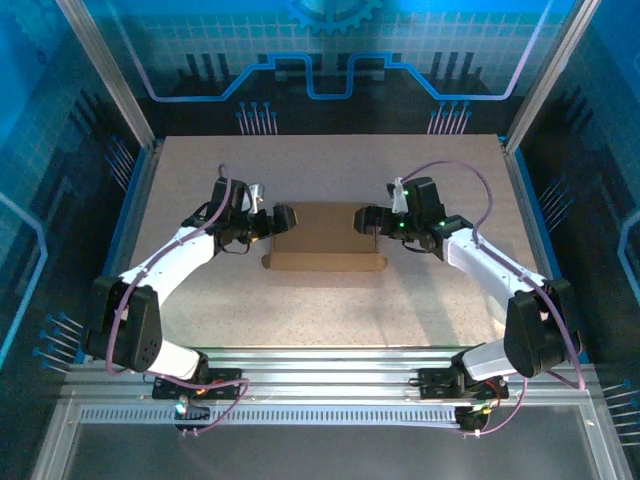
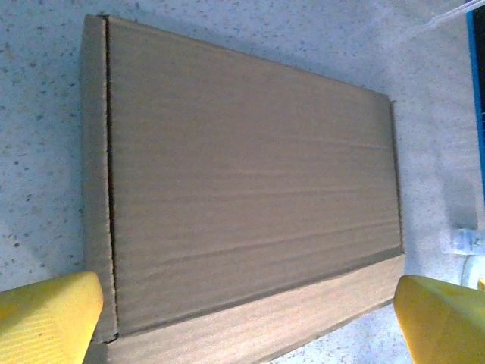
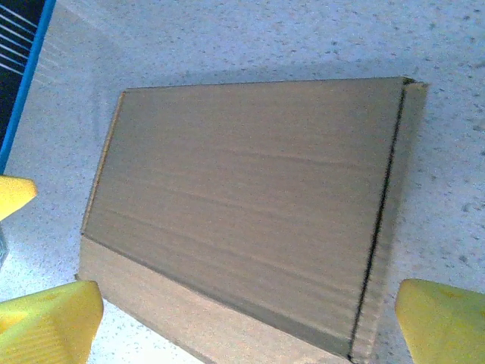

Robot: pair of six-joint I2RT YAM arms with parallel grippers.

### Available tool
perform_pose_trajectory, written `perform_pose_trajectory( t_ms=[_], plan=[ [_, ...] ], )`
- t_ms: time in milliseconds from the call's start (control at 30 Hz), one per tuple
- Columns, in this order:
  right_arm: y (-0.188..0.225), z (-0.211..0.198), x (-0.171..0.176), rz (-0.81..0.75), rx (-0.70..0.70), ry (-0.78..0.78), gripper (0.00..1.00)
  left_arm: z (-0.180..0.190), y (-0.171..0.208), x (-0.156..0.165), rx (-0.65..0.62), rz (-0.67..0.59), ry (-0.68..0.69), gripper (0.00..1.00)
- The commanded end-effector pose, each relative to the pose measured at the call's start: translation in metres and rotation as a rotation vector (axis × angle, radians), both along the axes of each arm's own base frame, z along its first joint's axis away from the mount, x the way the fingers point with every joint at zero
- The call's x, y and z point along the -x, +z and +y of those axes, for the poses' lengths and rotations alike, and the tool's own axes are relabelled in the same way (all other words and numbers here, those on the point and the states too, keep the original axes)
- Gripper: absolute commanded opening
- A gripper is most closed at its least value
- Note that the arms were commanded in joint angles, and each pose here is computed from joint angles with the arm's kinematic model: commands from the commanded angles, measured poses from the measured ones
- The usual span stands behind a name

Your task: Fold the paper box

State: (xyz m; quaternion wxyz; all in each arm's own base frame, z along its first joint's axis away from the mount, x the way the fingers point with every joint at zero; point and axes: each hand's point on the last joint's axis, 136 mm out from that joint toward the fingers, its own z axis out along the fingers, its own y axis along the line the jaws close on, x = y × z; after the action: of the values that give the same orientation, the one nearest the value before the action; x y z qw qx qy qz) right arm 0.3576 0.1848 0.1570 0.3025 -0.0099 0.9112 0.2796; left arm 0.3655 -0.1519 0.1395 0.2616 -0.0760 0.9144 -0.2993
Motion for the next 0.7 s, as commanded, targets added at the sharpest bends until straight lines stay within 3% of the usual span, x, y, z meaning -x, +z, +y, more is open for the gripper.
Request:
perform_pose_trajectory(
  t_ms=[0,667],
  plan=[
    [-0.015,-0.004,0.007,0.088,-0.024,-0.001,1.0,0.007,-0.007,-0.001,-0.061,0.033,-0.008,0.99],
    [-0.074,0.0,0.019,0.252,-0.037,-0.004,1.0,0.004,-0.05,-0.004,-0.088,0.16,-0.037,0.99]
  ],
)
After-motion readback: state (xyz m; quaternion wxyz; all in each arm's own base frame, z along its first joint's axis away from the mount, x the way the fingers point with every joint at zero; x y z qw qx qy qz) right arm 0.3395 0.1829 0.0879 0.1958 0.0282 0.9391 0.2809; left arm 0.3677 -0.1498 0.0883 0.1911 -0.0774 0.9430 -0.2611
